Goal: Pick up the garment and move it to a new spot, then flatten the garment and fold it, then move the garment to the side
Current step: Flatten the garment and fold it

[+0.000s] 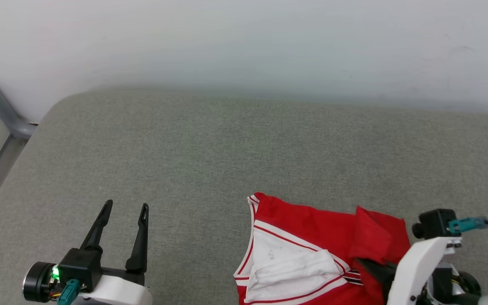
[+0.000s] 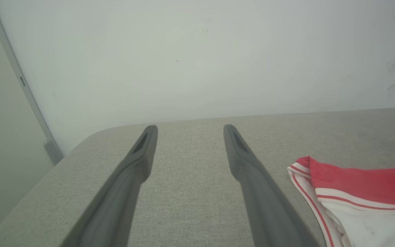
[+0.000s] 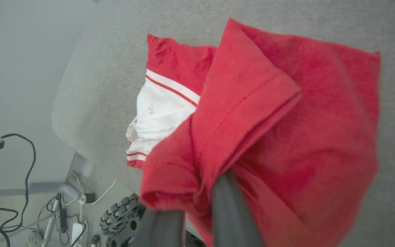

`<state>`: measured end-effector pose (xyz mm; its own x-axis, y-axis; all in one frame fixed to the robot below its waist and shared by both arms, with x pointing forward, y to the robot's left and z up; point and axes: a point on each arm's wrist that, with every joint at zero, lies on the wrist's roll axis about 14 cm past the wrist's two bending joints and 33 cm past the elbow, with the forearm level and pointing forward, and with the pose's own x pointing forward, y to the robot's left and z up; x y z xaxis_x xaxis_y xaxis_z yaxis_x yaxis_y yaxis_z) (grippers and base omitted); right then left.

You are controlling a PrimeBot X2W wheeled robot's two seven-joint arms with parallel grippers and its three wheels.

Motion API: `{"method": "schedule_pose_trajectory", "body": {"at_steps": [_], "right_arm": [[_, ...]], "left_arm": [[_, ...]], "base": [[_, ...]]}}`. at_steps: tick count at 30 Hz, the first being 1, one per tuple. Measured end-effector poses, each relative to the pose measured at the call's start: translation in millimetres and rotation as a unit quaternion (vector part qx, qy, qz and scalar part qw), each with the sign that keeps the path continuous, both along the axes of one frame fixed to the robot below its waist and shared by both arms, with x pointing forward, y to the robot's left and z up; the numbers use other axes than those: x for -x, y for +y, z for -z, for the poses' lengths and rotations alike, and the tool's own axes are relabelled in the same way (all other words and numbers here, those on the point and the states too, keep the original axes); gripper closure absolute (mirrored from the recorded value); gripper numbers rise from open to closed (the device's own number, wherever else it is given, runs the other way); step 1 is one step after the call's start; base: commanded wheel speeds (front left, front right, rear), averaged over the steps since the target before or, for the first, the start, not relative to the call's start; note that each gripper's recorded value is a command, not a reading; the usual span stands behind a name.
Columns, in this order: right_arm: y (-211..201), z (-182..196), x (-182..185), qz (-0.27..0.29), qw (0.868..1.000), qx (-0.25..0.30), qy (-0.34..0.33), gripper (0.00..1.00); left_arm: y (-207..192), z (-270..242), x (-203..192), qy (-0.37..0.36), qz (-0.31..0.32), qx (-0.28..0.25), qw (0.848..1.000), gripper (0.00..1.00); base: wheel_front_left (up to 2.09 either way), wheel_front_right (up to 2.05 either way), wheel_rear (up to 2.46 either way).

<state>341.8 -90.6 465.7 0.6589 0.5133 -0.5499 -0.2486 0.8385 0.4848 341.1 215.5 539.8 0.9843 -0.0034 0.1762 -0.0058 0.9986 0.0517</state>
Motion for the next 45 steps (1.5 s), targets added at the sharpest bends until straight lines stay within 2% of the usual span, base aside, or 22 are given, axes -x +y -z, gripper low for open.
{"method": "schedule_pose_trajectory", "body": {"at_steps": [3, 5, 10, 14, 21, 22, 23, 27, 36, 41, 45], "right_arm": [[19, -5, -4, -0.021, 0.999, -0.024, -0.002, 1.00], [35, -5, -4, -0.032, 0.998, -0.060, 0.001, 1.00], [75, 1, 2, -0.071, 0.993, -0.096, 0.006, 1.00], [93, 9, 0, -0.083, 0.992, -0.099, 0.005, 1.00], [100, 29, -14, -0.080, 0.994, -0.069, 0.004, 1.00], [102, 30, -15, -0.080, 0.994, -0.068, 0.003, 0.64], [104, 30, -17, -0.082, 0.994, -0.066, -0.001, 0.00], [118, 24, -20, -0.093, 0.993, -0.073, -0.019, 0.00], [146, 11, -1, -0.131, 0.985, -0.110, -0.021, 0.00], [141, -9, -13, -0.121, 0.985, -0.114, -0.054, 0.00], [120, -31, -38, -0.096, 0.986, -0.077, -0.110, 0.00]], "left_arm": [[3, 1, 2, 0.001, -0.006, 0.002, 1.000, 0.00], [6, 1, 4, 0.002, -0.011, 0.002, 1.000, 0.00], [13, 0, 11, -0.001, -0.023, 0.002, 1.000, 0.00], [20, 0, 16, 0.000, -0.033, 0.001, 0.999, 0.00], [27, 3, 21, 0.006, -0.044, 0.000, 0.999, 0.00], [28, 4, 21, 0.007, -0.045, -0.001, 0.999, 0.00], [28, 4, 22, 0.007, -0.046, -0.001, 0.999, 0.00], [30, 5, 23, 0.008, -0.047, 0.000, 0.999, 0.00], [25, 0, 22, -0.001, -0.042, 0.001, 0.999, 0.00], [18, -3, 20, -0.007, -0.034, 0.005, 0.999, 0.00], [11, -5, 17, -0.011, -0.023, 0.007, 1.000, 0.00]], "base": [[0.00, 0.00, 0.00], [0.00, 0.00, 0.00], [0.00, 0.00, 0.00], [0.00, 0.00, 0.00], [0.00, 0.00, 0.00], [0.00, 0.00, 0.00], [0.00, 0.00, 0.00], [0.00, 0.00, 0.00], [0.00, 0.00, 0.00], [0.00, 0.00, 0.00], [0.00, 0.00, 0.00]]}}
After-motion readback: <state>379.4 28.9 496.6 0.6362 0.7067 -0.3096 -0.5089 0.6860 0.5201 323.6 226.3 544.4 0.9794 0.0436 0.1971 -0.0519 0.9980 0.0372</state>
